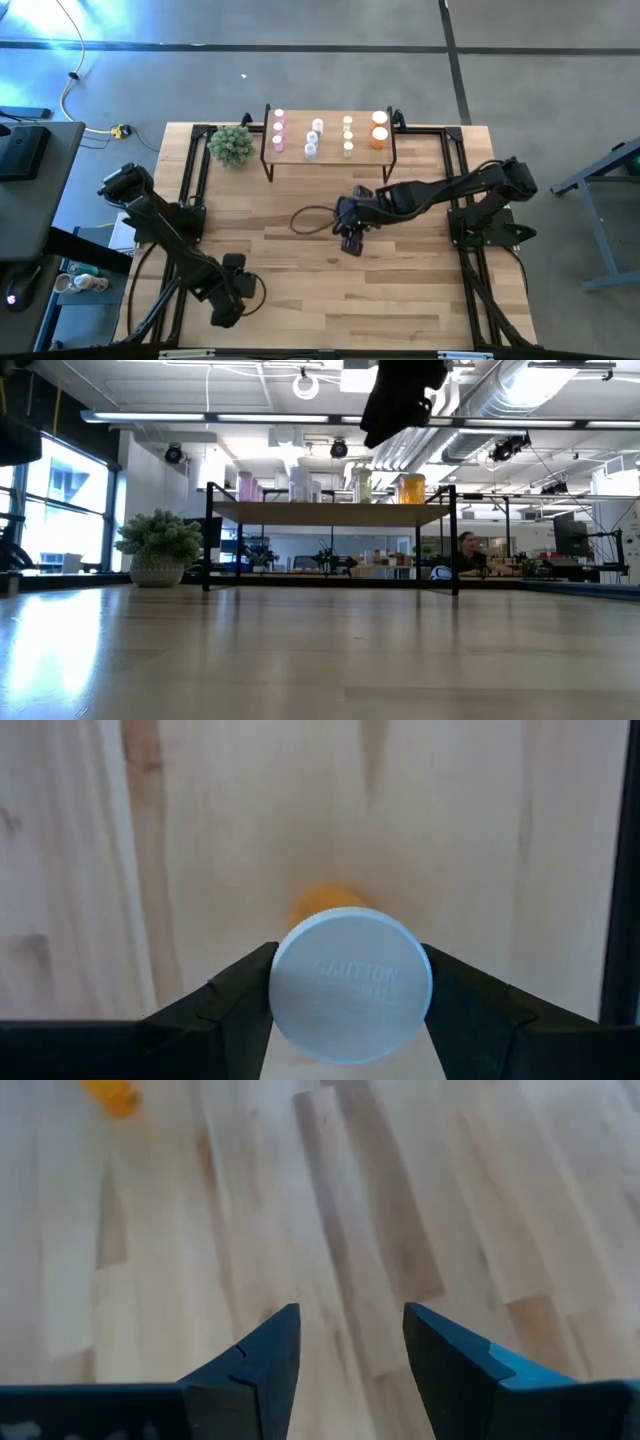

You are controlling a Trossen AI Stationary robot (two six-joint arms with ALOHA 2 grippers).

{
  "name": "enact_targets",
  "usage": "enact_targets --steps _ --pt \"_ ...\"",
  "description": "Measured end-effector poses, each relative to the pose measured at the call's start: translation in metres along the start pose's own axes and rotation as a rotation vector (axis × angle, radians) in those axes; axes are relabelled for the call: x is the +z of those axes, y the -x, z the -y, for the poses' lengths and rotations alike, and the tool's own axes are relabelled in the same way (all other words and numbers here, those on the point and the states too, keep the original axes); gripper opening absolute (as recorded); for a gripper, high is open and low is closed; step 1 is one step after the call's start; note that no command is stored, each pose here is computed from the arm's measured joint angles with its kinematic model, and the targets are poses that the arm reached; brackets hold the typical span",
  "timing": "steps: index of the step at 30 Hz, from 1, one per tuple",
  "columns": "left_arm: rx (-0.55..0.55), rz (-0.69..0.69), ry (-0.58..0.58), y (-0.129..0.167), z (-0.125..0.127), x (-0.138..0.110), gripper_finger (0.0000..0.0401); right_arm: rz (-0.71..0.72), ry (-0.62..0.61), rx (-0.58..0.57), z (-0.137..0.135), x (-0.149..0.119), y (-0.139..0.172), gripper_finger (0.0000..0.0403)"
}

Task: Pick and place medicine bottles onto shelf by color
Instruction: Put the orange pill bottle on the shelf aligned with the other orange pill bottles

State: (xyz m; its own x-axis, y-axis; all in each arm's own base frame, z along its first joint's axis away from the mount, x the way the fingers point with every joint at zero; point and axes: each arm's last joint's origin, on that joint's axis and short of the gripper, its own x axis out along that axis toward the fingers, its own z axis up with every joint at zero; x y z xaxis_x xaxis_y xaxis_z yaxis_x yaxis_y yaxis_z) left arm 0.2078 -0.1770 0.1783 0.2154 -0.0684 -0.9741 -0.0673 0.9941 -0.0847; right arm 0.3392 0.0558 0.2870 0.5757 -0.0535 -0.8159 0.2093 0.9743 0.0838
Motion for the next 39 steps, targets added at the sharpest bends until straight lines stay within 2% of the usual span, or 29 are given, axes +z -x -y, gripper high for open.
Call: enact_targets --steps 9,13,16,19,24,39 --pt "0.025 0.009 -0.030 -0.002 -0.024 0.021 0.0213 -0.075 -0.004 0.071 -0.026 -0.016 0.005 0.0170" --pt "0.036 0.011 -0.043 -0.003 -0.035 0.029 0.0213 -0.118 0.042 0.142 -0.038 -0.023 0.008 0.0170" --pt "0.044 0.013 -0.048 -0.004 -0.043 0.035 0.0213 -0.136 0.132 0.206 -0.047 -0.028 0.010 0.0170" --pt "0.052 0.013 -0.054 -0.004 -0.051 0.039 0.0213 -0.134 0.150 0.222 -0.054 -0.031 0.012 0.0170" --pt "0.062 0.014 -0.071 -0.004 -0.062 0.046 0.0213 -0.121 0.096 0.198 -0.060 -0.033 0.014 0.0175" --pt "0.089 0.026 -0.071 -0.005 -0.095 0.062 0.0213 -0.140 0.080 0.194 -0.064 -0.038 0.015 0.0295"
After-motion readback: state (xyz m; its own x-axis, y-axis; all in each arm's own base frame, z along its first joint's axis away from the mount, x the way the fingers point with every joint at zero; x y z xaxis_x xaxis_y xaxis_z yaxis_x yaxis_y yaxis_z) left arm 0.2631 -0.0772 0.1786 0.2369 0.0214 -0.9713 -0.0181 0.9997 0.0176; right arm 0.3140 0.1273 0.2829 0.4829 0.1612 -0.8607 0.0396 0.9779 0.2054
